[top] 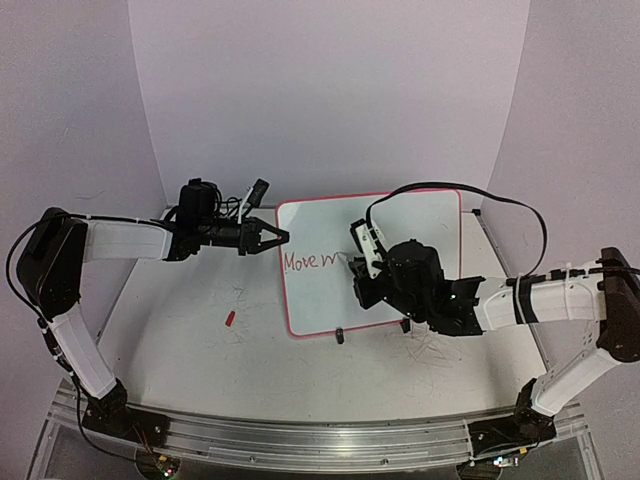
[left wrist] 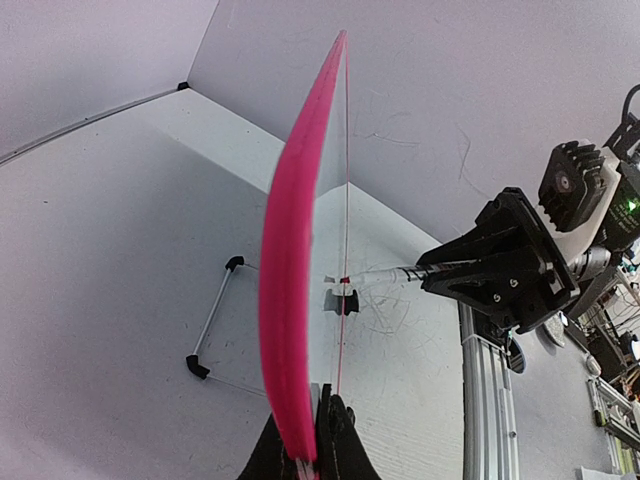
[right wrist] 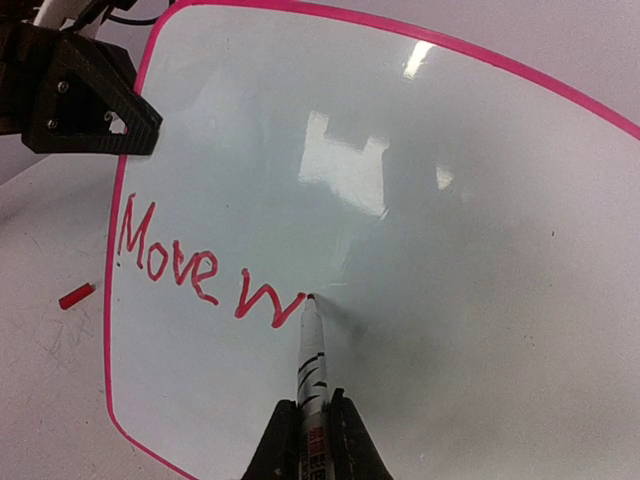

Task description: Write a sentence on the whiteboard

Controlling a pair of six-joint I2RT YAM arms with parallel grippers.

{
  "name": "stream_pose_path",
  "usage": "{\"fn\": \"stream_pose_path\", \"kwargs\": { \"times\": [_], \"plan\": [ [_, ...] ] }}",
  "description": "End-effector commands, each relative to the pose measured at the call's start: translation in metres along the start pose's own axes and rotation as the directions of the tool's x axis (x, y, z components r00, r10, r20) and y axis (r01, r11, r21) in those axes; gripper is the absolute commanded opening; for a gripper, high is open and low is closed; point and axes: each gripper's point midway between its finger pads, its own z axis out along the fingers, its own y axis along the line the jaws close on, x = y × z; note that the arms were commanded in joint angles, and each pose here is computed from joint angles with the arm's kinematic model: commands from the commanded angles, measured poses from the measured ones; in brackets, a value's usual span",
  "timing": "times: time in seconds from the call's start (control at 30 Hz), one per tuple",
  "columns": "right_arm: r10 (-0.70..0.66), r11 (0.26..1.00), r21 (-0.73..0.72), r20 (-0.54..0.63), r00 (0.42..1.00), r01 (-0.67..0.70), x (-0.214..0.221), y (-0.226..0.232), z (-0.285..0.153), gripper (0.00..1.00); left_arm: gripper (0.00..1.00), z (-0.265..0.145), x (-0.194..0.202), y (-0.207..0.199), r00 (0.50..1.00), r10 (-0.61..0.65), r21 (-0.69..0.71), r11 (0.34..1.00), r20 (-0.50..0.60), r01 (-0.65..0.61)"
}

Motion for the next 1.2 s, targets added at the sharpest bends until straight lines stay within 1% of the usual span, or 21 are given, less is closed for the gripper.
{"fn": "stream_pose_path", "kwargs": {
  "times": [0.0, 0.27, 0.47, 0.6, 0.83, 1.17],
  "plan": [
    [0.03, 0.999, 0.011, 0.076, 0.997, -0.031, -0.029, -0.003, 0.0, 0.0, 0.0, -0.003, -0.007, 0.0, 0.994, 0.111, -0.047, 0.993, 0.013, -0.111],
    [0.028, 0.999, 0.032, 0.075, 0.997, -0.03, -0.029, -0.004, 0.003, 0.0, 0.0, -0.003, -0.007, 0.0, 0.994, 0.11, -0.046, 0.993, 0.013, -0.11],
    [0.019, 0.997, 0.069, 0.039, 0.999, -0.022, -0.021, -0.008, 0.01, 0.0, 0.0, -0.004, -0.007, -0.001, 0.994, 0.112, -0.046, 0.993, 0.013, -0.111],
    [0.022, 0.997, 0.071, 0.039, 0.999, -0.025, -0.021, -0.009, 0.007, 0.0, 0.0, -0.003, -0.007, 0.0, 0.994, 0.111, -0.046, 0.993, 0.013, -0.11],
    [0.037, 0.999, 0.022, 0.069, 0.997, -0.038, -0.027, -0.01, -0.012, 0.0, 0.0, -0.003, -0.008, 0.0, 0.994, 0.112, -0.046, 0.993, 0.013, -0.111],
    [0.024, 0.999, -0.032, 0.032, 0.999, -0.023, -0.012, 0.002, -0.006, 0.0, 0.0, -0.003, -0.007, 0.0, 0.994, 0.111, -0.049, 0.993, 0.012, -0.11]
  ]
}}
